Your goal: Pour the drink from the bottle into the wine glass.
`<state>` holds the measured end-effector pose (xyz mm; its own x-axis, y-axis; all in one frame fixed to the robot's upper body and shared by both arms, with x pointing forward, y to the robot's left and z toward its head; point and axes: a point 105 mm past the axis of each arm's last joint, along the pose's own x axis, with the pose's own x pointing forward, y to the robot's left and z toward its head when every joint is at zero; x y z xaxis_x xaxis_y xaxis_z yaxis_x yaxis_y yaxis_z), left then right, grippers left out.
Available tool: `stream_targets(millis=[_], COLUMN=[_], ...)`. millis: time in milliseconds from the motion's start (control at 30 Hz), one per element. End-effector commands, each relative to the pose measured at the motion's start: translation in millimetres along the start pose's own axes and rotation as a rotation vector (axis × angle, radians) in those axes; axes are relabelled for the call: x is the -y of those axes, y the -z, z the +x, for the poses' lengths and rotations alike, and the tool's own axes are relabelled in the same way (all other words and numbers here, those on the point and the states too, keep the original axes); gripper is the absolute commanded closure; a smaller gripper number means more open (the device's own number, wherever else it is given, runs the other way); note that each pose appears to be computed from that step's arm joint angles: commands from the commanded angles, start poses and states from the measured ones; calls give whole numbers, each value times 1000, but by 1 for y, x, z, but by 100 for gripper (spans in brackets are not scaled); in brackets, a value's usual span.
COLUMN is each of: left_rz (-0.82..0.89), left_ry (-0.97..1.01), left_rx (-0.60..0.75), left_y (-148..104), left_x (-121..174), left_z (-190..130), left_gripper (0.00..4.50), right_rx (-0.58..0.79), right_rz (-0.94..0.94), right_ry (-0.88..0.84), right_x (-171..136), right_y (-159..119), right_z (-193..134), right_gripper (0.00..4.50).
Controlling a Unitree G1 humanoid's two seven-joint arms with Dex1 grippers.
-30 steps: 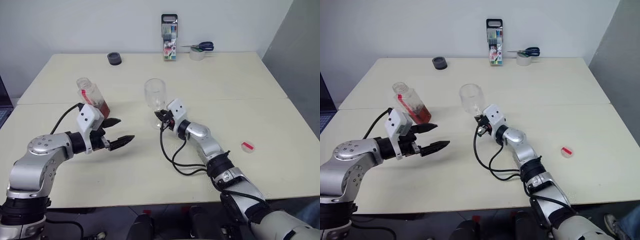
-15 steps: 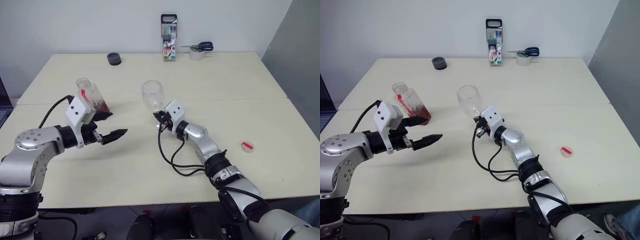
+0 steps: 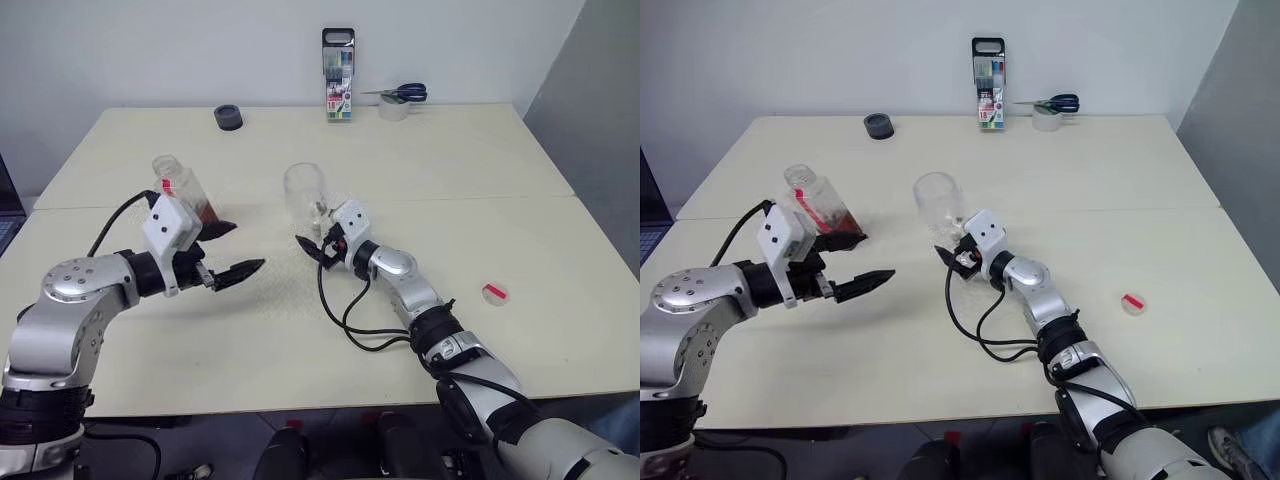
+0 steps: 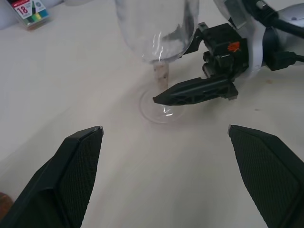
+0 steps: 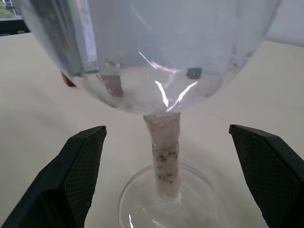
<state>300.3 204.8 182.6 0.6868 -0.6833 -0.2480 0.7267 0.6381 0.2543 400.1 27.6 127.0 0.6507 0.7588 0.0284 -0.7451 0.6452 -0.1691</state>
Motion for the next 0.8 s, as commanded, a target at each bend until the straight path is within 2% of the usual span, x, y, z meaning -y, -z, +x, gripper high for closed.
stream_targets(millis=[33,633,800], left_rz=[29,28,14], left_ry=[-18,-48,-91], left_rx=[32,63,73], left_y=[-11,-16,-10], left_x=[0,1,-11], left_z=[-6,3,11], left_gripper=[0,0,0], right_rx=[70,55,39], right_rz=[-5,19,-2], right_ry=[5,36,78], right_x=[3,9,17], right_y=[-21,-16,-12], right_z=[4,-5,-12], right_gripper=[3,3,3])
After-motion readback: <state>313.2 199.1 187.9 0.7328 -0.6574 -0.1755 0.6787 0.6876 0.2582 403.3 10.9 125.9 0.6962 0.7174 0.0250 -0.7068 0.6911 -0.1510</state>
